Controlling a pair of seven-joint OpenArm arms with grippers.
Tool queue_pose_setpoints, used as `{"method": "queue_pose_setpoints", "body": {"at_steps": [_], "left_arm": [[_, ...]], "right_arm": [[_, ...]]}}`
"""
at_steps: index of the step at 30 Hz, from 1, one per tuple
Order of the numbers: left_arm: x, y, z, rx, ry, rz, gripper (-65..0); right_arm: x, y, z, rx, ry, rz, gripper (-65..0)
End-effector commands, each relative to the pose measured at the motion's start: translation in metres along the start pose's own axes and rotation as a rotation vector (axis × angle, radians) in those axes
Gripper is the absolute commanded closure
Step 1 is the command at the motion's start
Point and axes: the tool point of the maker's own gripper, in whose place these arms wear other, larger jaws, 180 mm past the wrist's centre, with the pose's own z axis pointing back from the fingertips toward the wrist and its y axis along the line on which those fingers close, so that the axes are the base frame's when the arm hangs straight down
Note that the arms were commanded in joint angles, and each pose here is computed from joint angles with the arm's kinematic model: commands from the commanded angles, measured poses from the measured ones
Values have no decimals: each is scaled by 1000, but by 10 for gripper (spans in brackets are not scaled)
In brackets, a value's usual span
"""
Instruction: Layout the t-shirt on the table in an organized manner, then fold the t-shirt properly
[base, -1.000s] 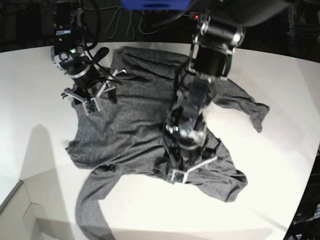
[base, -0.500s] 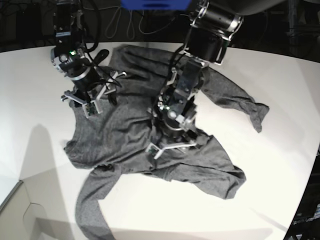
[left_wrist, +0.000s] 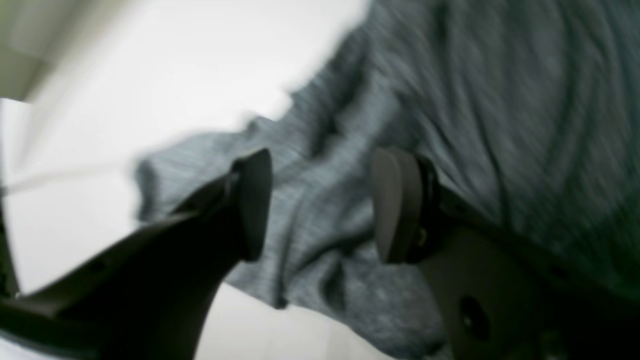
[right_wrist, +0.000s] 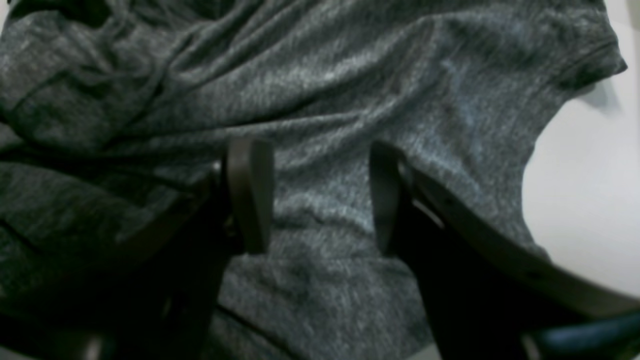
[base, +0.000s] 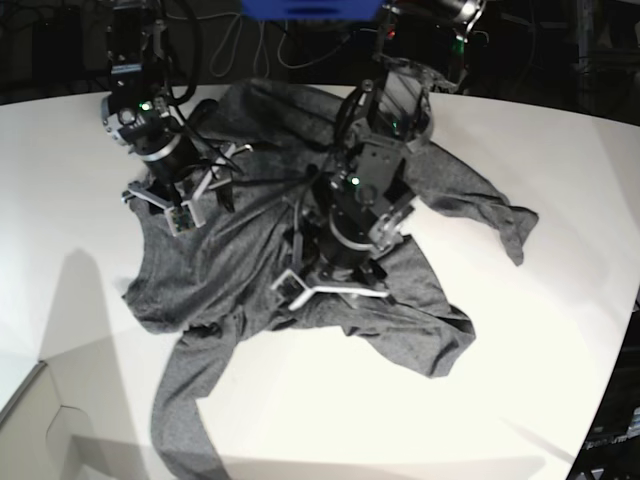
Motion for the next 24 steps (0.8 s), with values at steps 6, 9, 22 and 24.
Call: {"method": "queue_pose_setpoints", "body": {"at_steps": [6,9,22,24], "left_arm": [[21,16,-40,-9,-16,-25,-317],[25,25,-50,34,-41,16,-317],[11,31,-81,54,-16,53,-317],[12,29,-83,49,-33,53,-317]], "right_arm": [[14,-2,2,-2,-48,0,-310],[14,-2,2,-2,-48,0,-310],[14,-2,2,-2,-48,0,-310],[14,-2,2,-2,-48,0,-310]]}}
